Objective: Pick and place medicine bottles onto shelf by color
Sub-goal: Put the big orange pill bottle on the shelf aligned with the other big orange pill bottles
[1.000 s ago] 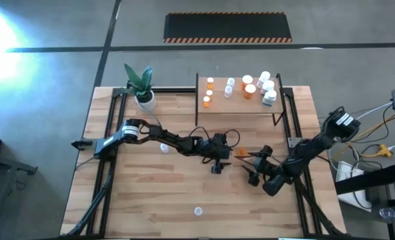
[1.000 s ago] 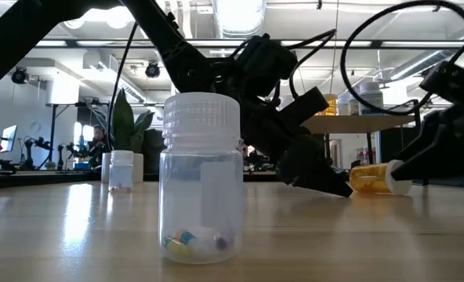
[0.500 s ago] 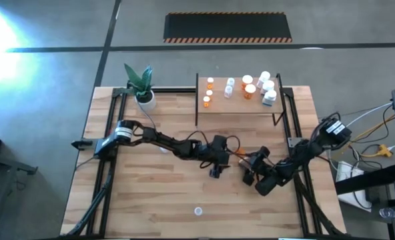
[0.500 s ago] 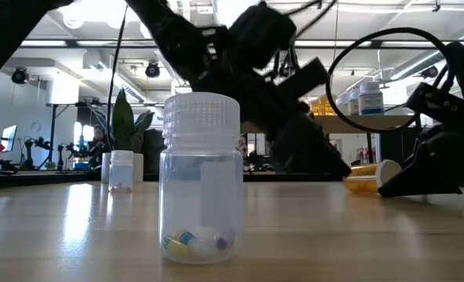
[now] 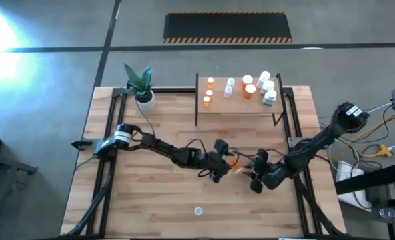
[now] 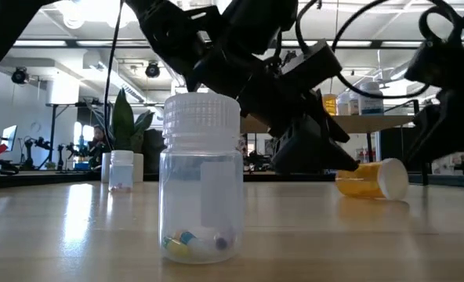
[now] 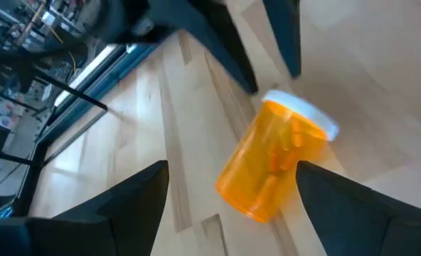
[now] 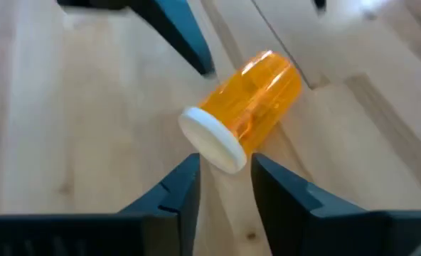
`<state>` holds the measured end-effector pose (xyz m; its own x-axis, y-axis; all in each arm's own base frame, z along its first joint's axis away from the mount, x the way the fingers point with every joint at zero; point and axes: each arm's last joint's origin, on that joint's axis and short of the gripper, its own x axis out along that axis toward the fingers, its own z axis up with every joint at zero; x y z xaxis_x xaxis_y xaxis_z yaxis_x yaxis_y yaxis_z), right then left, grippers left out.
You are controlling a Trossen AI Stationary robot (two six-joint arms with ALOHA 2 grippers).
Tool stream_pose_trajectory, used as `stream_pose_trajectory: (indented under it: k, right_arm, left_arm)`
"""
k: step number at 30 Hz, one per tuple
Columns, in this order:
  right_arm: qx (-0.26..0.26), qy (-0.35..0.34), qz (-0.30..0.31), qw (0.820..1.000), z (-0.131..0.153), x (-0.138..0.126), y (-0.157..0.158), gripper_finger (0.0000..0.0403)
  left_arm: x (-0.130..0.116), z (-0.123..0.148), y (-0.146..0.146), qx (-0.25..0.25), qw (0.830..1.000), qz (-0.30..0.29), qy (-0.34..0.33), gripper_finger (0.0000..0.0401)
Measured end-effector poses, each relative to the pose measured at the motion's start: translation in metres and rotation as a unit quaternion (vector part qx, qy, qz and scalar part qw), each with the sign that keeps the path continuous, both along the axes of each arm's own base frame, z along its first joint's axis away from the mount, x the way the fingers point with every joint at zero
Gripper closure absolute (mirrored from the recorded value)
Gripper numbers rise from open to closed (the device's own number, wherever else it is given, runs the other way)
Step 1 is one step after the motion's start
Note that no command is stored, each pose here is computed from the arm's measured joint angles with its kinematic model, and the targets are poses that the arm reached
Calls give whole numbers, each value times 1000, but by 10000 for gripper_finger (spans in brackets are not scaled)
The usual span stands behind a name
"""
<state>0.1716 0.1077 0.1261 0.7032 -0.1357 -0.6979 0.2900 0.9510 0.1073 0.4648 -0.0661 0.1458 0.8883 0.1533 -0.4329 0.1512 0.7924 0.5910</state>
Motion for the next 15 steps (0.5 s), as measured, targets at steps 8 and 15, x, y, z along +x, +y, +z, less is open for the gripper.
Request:
stream_pose_trajectory:
  k: [8, 15]
  right_arm:
    - [4, -14, 19, 1000, 15, -4, -5, 316]
    - [-1, 15, -1, 1000, 30, -13, -12, 273]
  left_arm:
    - [2, -21, 1, 49, 997, -46, 30, 111]
    - [7, -20, 20, -5, 996, -84, 42, 111]
